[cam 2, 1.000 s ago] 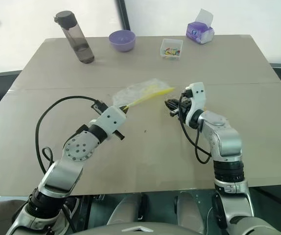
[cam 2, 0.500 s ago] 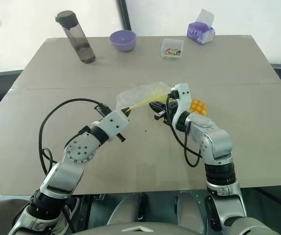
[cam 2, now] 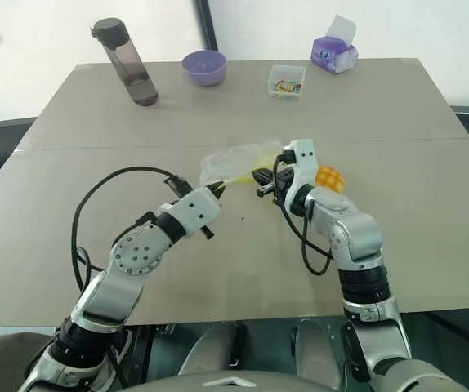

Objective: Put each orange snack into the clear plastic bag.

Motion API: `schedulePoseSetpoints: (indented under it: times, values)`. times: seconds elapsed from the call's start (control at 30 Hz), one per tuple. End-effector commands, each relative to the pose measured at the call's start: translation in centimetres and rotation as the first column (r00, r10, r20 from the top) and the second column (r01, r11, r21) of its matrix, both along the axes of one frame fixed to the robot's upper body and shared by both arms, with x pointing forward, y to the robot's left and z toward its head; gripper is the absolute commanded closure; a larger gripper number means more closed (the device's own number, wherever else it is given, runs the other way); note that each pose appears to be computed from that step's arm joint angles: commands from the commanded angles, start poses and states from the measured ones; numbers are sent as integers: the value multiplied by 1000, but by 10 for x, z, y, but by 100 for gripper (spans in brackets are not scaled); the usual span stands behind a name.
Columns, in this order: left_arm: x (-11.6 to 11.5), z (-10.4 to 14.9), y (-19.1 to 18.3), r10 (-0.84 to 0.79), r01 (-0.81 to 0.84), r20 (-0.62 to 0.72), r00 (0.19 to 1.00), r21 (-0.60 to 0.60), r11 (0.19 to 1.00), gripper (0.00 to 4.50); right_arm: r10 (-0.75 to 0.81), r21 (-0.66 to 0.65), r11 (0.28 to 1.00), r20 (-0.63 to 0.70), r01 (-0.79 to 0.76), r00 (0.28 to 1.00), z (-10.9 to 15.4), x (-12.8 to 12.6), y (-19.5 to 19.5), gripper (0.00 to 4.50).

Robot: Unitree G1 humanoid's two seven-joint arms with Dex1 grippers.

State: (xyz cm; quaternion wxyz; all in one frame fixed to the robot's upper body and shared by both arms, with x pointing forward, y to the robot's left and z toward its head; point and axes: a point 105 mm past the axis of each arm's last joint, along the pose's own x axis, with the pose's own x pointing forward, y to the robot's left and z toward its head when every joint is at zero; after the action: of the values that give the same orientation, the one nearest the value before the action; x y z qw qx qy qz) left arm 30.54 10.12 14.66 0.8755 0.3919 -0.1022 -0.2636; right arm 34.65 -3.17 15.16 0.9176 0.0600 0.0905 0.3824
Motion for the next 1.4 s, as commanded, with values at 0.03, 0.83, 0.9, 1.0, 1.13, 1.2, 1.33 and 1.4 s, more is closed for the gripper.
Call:
schedulePoseSetpoints:
  times: [0.03,0.83,0.9,1.0,1.13,1.2,1.33,1.4]
  values:
    - [-9,10,-15,-91,92,53,994,-12,996,450,-17,-11,1000,62,18,998,7,6,6,441]
    - [2,2,-9,-16,16,-1,1000,-25,1000,450,429,-650,703,711,289,557,0,24,7,2]
    - [4,2,-8,3,-3,3,1000,-26,1000,450,435,-653,716,695,248,572,-1,20,7,2]
    - [9,3,2,62,-62,10,998,-31,998,450,393,-625,747,690,226,608,6,18,-5,2]
    - [14,6,10,109,-108,17,994,-44,993,450,356,-613,770,640,174,681,6,13,-25,2]
    - [17,8,11,123,-122,18,992,-64,990,450,212,-472,878,528,76,822,2,3,-41,2]
    - [20,8,8,121,-119,15,993,-84,989,450,60,-247,968,381,39,923,3,-17,-67,2]
    - [20,7,7,119,-118,12,993,-87,989,450,-105,-197,965,318,174,942,2,-13,-95,2]
